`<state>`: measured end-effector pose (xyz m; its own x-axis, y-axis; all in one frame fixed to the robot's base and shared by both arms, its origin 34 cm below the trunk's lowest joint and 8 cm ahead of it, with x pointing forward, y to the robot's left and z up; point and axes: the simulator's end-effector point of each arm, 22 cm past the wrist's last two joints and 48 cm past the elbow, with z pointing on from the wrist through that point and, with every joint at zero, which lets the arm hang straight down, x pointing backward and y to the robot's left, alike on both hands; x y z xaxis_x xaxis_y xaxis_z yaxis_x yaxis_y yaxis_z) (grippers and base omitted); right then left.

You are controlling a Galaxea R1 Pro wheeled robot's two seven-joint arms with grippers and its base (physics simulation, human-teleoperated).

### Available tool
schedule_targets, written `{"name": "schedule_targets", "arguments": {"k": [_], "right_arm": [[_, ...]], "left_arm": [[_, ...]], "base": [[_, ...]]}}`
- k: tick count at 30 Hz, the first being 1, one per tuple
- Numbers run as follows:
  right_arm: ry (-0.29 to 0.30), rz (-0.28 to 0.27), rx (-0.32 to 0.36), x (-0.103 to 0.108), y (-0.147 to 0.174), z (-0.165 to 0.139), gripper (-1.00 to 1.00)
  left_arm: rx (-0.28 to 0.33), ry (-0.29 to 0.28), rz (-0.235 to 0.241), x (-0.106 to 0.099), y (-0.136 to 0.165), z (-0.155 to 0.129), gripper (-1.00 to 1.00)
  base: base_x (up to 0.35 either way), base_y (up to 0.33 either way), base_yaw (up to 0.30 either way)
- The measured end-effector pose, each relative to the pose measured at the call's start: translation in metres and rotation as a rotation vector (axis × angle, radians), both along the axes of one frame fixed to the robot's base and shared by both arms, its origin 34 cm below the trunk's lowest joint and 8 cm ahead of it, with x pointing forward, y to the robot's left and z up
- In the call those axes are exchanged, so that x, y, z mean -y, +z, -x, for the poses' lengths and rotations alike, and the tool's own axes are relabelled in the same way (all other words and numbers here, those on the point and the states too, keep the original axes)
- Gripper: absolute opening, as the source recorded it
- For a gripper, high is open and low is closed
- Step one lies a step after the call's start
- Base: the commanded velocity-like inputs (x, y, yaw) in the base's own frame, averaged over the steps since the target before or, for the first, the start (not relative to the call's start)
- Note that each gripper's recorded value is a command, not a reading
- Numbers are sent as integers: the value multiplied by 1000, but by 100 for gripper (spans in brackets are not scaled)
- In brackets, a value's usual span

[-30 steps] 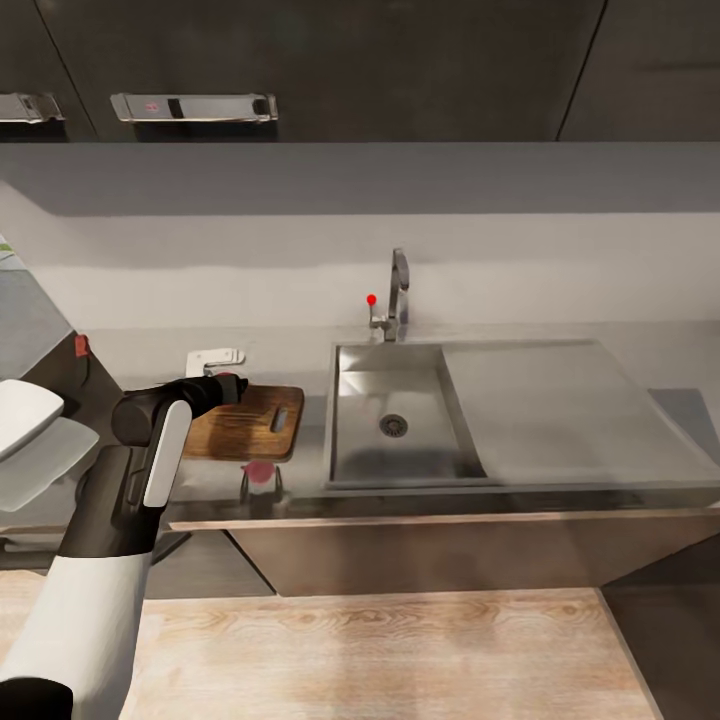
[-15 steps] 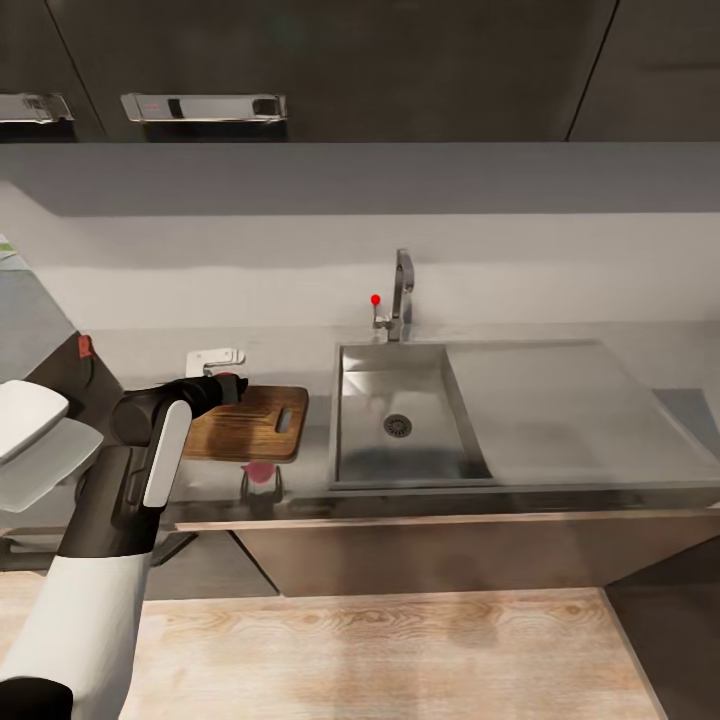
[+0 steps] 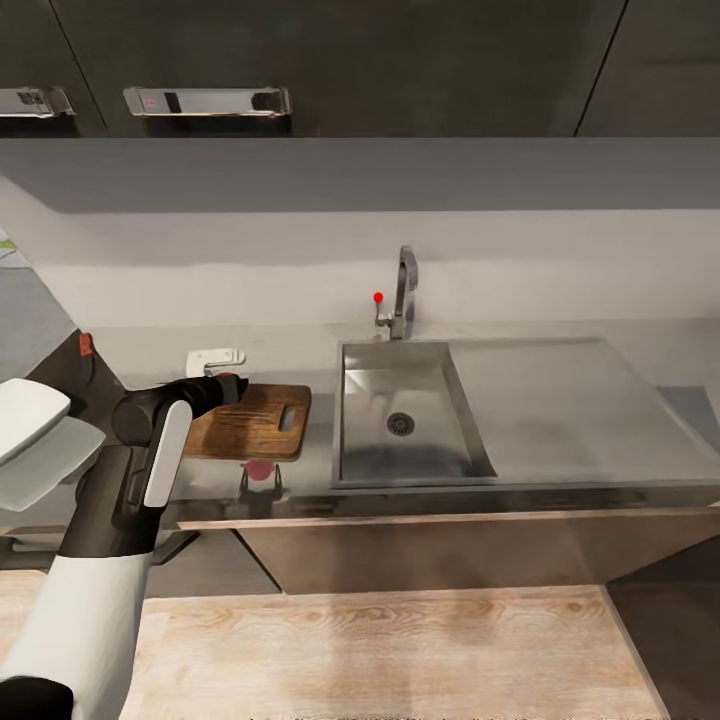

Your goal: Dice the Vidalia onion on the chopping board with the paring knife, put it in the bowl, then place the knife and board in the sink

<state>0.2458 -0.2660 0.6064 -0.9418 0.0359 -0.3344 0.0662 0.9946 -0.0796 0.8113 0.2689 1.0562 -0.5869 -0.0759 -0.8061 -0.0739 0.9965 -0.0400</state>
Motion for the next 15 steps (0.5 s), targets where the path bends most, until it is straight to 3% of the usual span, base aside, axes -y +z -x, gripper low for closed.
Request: {"name": "schedule_targets", "arguments": {"k": [15], "right_arm": [[0, 0, -24, 0, -3, 10, 100]], "left_arm": [[-25, -1, 0, 0, -17, -1, -100]], "base": [[0, 0, 0]]}}
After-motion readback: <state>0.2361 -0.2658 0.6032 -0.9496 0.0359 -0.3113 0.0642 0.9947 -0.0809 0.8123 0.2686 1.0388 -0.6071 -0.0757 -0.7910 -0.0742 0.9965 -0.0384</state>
